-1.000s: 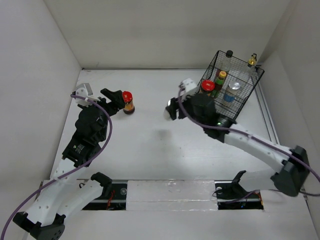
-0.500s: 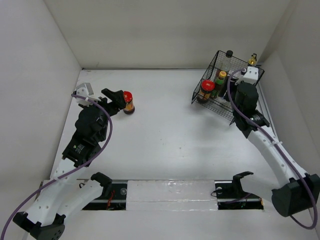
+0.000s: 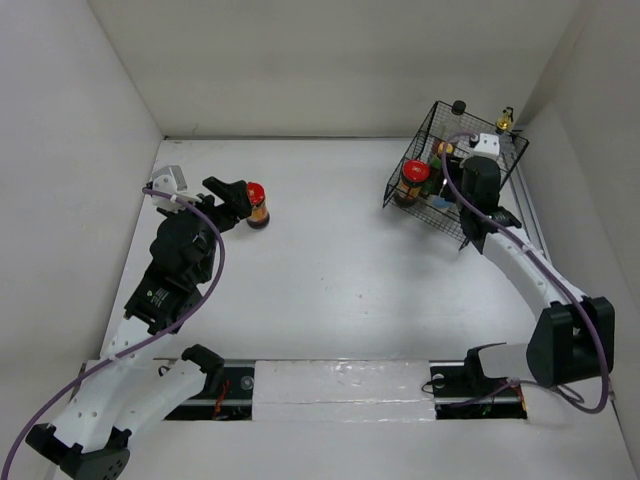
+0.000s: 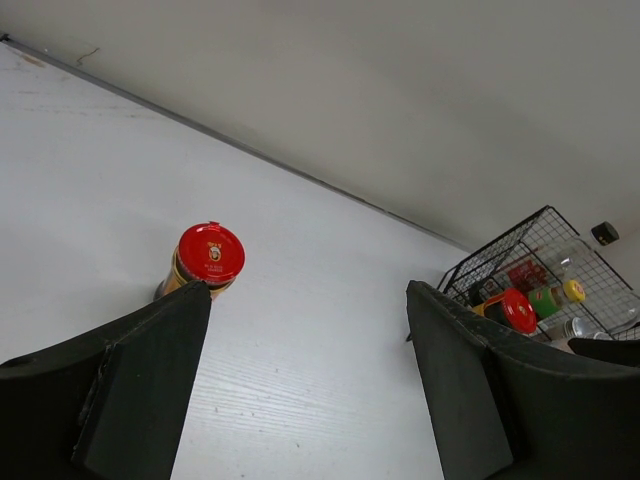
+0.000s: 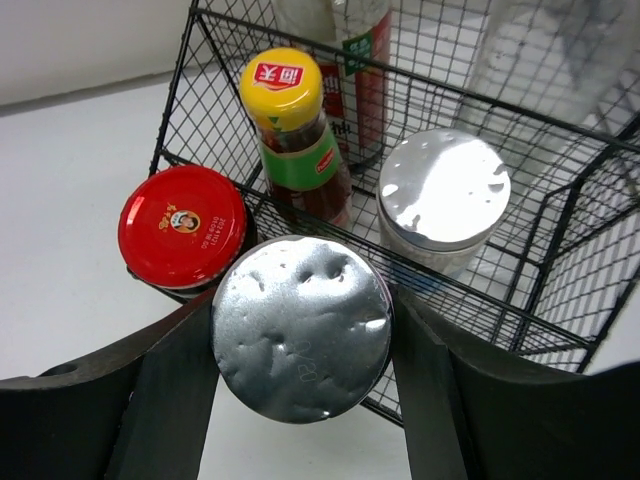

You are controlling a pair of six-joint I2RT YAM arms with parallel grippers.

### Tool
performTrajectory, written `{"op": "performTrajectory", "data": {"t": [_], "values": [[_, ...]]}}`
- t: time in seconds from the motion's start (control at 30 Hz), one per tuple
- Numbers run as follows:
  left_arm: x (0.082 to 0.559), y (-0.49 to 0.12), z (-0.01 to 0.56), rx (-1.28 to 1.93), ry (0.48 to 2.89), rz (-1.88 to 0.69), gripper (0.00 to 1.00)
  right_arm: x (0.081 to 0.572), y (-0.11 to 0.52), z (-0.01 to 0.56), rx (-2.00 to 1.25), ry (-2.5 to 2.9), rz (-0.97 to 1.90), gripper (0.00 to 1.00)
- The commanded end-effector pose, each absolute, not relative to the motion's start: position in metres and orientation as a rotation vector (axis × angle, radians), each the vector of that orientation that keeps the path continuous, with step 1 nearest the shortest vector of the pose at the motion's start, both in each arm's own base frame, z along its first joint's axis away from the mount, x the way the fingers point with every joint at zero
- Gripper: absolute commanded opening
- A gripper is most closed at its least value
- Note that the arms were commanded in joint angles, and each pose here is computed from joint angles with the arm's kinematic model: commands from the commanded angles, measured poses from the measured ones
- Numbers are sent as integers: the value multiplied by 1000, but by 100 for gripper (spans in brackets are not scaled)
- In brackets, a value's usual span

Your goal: Organize the condiment bottles

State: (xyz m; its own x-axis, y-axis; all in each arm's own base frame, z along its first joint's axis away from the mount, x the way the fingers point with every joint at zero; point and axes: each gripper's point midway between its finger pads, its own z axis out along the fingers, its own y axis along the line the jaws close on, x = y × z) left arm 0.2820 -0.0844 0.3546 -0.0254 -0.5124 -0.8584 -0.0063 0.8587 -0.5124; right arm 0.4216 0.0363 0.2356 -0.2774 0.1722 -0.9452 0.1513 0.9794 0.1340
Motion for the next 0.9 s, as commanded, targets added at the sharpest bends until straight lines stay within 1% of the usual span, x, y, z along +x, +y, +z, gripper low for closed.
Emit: {"op": "performTrajectory", "data": {"t": [0.0, 0.2, 0.23, 0.27, 0.3, 0.37, 0.43, 0.47, 0.53, 0.57, 0.7, 0.77, 0.83, 0.87], "values": [[284, -85, 365, -422, 1516, -446, 75, 448, 47, 285, 250, 1688, 119, 55], [286, -87, 362, -420, 1525, -441, 75, 460, 51, 251, 241, 1766, 131, 55], [286, -87, 362, -420, 1525, -441, 75, 461, 52, 246, 250, 1776, 136, 56], [286, -87, 362, -420, 1525, -441, 75, 461, 52, 246, 250, 1776, 136, 59], [286, -87, 362, -420, 1525, -441, 75, 463, 49, 242, 252, 1785, 135, 66], [286, -87, 362, -420, 1525, -441, 75, 464, 50, 247, 252, 1776, 138, 76], [286, -87, 362, -420, 1525, -441, 75, 464, 50, 247, 252, 1776, 138, 83], [286, -87, 362, -420, 1525, -441, 75, 461, 49, 257, 252, 1754, 143, 90], [288, -88, 360, -419, 1533, -437, 75, 458, 49, 269, 252, 1732, 148, 95], [288, -88, 360, -419, 1533, -437, 75, 457, 48, 279, 252, 1710, 154, 97], [288, -88, 360, -419, 1533, -437, 75, 441, 60, 324, 201, 1615, 168, 98], [288, -86, 360, -426, 1531, -430, 75, 436, 74, 331, 155, 1612, 182, 98], [288, -86, 360, -426, 1531, -430, 75, 432, 94, 350, 73, 1562, 226, 84], [288, -84, 360, -434, 1528, -421, 75, 430, 123, 347, -21, 1575, 300, 77]]}}
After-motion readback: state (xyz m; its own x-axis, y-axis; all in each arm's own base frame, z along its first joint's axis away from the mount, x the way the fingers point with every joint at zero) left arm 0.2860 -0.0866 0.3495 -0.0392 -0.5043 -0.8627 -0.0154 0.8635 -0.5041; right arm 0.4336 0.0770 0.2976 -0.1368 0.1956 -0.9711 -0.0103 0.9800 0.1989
